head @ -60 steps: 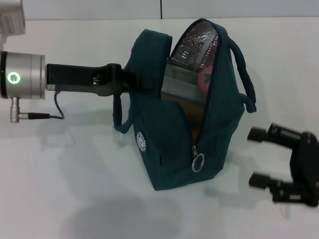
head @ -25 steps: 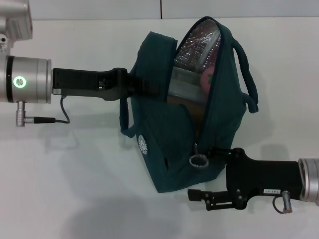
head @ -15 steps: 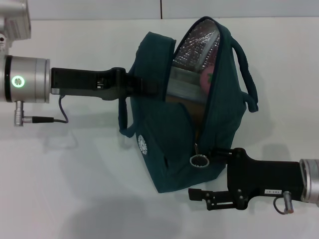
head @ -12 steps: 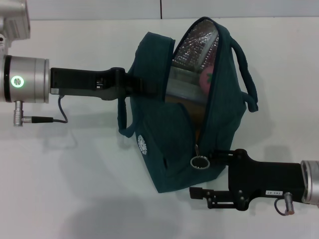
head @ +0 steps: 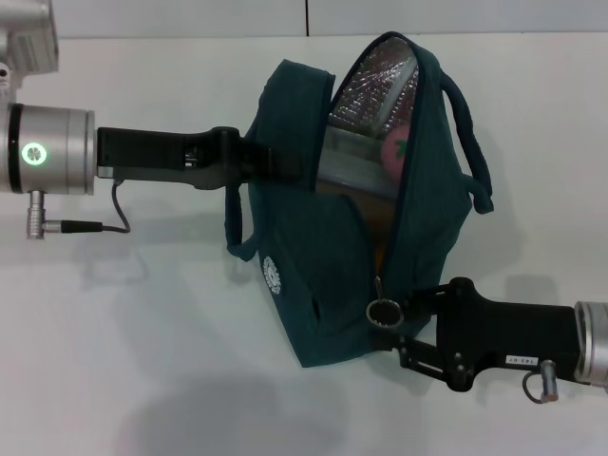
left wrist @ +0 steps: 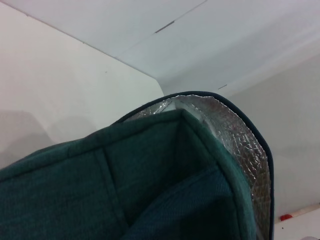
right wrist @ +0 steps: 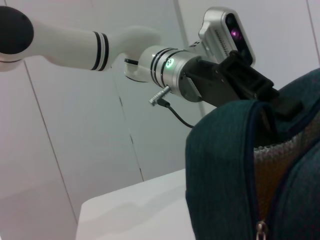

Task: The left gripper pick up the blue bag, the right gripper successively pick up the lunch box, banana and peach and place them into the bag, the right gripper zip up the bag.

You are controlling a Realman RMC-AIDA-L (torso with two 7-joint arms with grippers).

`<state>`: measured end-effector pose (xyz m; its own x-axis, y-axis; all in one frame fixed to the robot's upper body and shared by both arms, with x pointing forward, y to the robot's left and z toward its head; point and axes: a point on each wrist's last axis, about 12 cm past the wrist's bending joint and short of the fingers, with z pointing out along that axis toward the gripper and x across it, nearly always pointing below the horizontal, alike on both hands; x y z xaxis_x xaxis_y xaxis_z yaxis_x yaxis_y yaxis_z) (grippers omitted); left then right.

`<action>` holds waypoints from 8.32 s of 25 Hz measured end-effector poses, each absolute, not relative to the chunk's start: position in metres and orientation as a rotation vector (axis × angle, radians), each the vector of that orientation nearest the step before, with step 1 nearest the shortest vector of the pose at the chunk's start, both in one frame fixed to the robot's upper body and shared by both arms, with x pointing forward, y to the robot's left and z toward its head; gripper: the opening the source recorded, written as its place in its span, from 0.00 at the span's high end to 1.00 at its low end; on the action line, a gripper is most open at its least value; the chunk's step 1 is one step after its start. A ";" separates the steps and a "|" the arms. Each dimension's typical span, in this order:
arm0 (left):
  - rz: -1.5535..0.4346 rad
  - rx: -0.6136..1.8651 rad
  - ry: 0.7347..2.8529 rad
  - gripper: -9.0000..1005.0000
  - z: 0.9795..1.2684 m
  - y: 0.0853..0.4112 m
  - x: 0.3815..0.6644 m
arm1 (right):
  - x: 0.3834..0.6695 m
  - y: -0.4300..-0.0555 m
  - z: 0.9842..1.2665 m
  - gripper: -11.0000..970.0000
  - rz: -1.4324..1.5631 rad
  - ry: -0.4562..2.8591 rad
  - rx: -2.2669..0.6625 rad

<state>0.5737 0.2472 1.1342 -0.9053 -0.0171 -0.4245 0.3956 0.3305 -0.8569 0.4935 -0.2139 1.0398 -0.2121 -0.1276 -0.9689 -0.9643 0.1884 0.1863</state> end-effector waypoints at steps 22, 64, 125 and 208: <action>-1.596 0.342 2.240 0.96 1.134 0.248 0.573 | 0.485 -0.232 1.041 0.98 1.124 1.521 -0.948; -1.525 0.516 1.620 0.27 1.129 0.284 0.524 | 0.509 -0.227 1.085 0.98 1.098 1.206 -0.811; -1.168 0.592 1.523 0.68 1.061 0.263 0.495 | 0.564 -0.161 1.121 0.98 1.135 1.187 -0.929; -0.993 0.647 1.490 0.63 1.079 0.309 0.480 | 0.559 -0.204 1.114 0.95 1.157 1.274 -0.556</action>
<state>0.4798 0.3092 1.0786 -0.1739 -0.1395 -0.9748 0.8459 0.4857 -0.2204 0.5589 -0.2043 1.1140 -0.1187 0.3545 -0.9275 -0.8892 0.3778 0.2582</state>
